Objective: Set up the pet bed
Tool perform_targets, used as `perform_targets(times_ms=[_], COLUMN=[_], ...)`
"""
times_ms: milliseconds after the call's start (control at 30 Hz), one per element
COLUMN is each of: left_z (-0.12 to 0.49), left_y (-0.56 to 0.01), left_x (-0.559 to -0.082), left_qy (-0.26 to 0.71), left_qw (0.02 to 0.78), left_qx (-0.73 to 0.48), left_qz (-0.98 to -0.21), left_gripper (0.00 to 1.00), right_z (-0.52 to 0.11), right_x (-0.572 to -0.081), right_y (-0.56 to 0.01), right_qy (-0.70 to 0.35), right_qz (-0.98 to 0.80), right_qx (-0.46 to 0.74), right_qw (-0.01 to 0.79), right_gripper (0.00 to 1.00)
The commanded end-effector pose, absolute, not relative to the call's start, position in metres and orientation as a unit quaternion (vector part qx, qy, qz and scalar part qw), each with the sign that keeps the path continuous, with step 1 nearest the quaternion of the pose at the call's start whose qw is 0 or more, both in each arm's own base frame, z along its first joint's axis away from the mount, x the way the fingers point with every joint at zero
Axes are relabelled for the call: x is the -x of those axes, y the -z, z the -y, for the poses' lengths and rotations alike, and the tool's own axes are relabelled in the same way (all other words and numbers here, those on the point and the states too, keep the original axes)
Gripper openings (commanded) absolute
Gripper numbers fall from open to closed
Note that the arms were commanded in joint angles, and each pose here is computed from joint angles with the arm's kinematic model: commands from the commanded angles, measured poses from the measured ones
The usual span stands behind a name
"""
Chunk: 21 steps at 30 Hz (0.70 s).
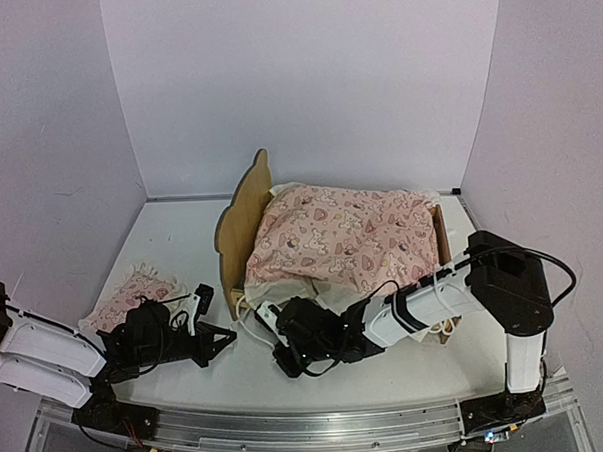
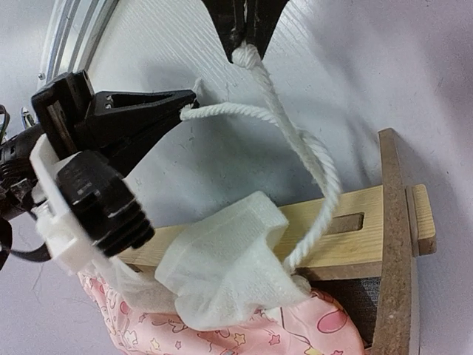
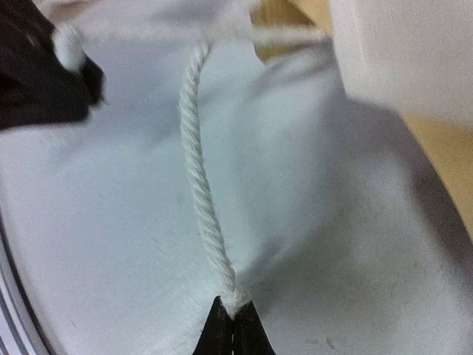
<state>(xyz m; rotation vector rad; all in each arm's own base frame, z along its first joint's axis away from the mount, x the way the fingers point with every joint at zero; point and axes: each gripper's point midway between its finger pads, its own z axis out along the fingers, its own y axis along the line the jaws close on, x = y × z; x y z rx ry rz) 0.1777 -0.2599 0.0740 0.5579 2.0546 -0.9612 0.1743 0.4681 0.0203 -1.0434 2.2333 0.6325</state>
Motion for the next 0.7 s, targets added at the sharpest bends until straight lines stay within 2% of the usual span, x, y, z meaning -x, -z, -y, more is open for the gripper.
perform_targets(times_ms=[0,133,400,467,567,667], left_z=[0.261,0.263,0.273,0.274,0.274,0.273], left_y=[-0.081,-0.075,-0.069,-0.068,-0.069,-0.071], left_x=[-0.182,-0.183,-0.182,-0.181,-0.181,-0.182], left_qy=[0.382,0.376,0.378,0.379,0.38,0.38], left_qw=[0.4,0.388,0.369,0.365,0.366,0.37], left_qx=[-0.211,-0.21,-0.229,-0.23,-0.23,-0.228], left_qz=[-0.806,-0.815,-0.818,-0.819,-0.818,-0.816], left_gripper=[0.0,0.0,0.0,0.0,0.0,0.0], right_z=[-0.432,-0.423,-0.446,-0.46,-0.474,-0.486], right_x=[-0.176,-0.179,-0.178,-0.179,-0.188,-0.191], right_y=[-0.012,-0.013,-0.026,-0.036,-0.052,-0.057], right_qy=[-0.144,-0.108,-0.146,-0.178,-0.22,-0.25], right_qz=[-0.867,-0.867,-0.848,-0.836,-0.815,-0.789], right_qx=[0.408,0.426,0.451,0.451,0.433,0.437], right_qw=[0.249,0.235,0.238,0.256,0.316,0.352], right_gripper=[0.01,0.08,0.34,0.4,0.55,0.58])
